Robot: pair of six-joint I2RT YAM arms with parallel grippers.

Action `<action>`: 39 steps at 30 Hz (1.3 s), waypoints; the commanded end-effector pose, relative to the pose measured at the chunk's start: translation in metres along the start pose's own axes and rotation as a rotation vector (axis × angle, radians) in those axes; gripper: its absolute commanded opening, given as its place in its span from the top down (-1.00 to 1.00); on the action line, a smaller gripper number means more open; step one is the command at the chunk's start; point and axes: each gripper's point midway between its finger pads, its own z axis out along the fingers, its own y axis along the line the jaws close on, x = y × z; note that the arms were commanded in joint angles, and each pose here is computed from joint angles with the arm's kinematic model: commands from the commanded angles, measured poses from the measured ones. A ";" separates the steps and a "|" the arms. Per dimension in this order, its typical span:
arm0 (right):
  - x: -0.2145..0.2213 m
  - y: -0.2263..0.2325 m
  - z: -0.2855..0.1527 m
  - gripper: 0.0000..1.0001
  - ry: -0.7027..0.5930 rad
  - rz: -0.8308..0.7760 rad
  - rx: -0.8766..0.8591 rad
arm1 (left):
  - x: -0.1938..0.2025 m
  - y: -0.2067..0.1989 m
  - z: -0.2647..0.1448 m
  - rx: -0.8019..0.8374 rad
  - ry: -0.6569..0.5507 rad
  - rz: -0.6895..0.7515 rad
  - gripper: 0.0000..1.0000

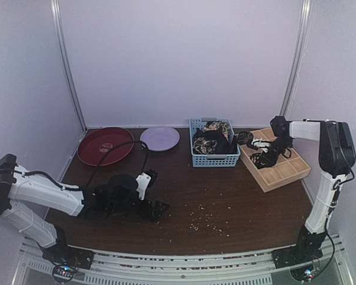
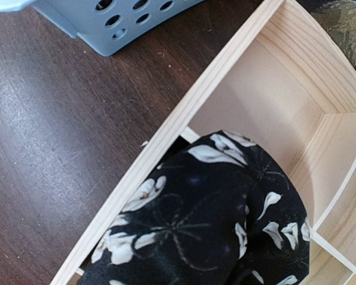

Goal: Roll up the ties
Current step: Place the tie in the storage box.

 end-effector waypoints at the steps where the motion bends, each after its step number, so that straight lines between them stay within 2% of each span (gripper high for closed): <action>1: 0.024 0.038 0.001 0.31 0.130 -0.002 -0.090 | -0.023 -0.007 -0.005 0.042 -0.072 -0.017 -0.91; 4: 0.028 0.049 0.002 0.31 0.143 -0.004 -0.098 | -0.033 -0.011 -0.007 0.058 -0.090 -0.022 -0.80; 11: 0.052 0.074 -0.006 0.33 0.211 0.044 -0.053 | -0.050 -0.015 -0.013 0.090 -0.134 -0.064 -0.70; 18: 0.063 0.107 -0.010 0.33 0.226 0.082 -0.068 | -0.052 -0.017 -0.021 0.114 -0.150 -0.086 -0.66; 21: 0.053 0.102 -0.014 0.15 0.163 0.089 -0.020 | -0.052 -0.017 -0.027 0.132 -0.168 -0.100 -0.66; 24: 0.044 0.091 -0.021 0.12 0.114 0.082 0.045 | -0.049 -0.015 -0.032 0.131 -0.172 -0.106 -0.67; 27: 0.042 0.087 -0.026 -0.01 0.112 0.069 0.062 | -0.047 -0.010 -0.036 0.123 -0.181 -0.112 -0.67; 34: 0.033 0.084 -0.041 -0.15 0.088 0.054 0.083 | -0.042 -0.004 -0.040 0.104 -0.191 -0.116 -0.71; 39: 0.026 0.088 -0.052 -0.17 0.052 0.043 0.071 | -0.043 -0.003 -0.038 0.094 -0.189 -0.108 -0.74</action>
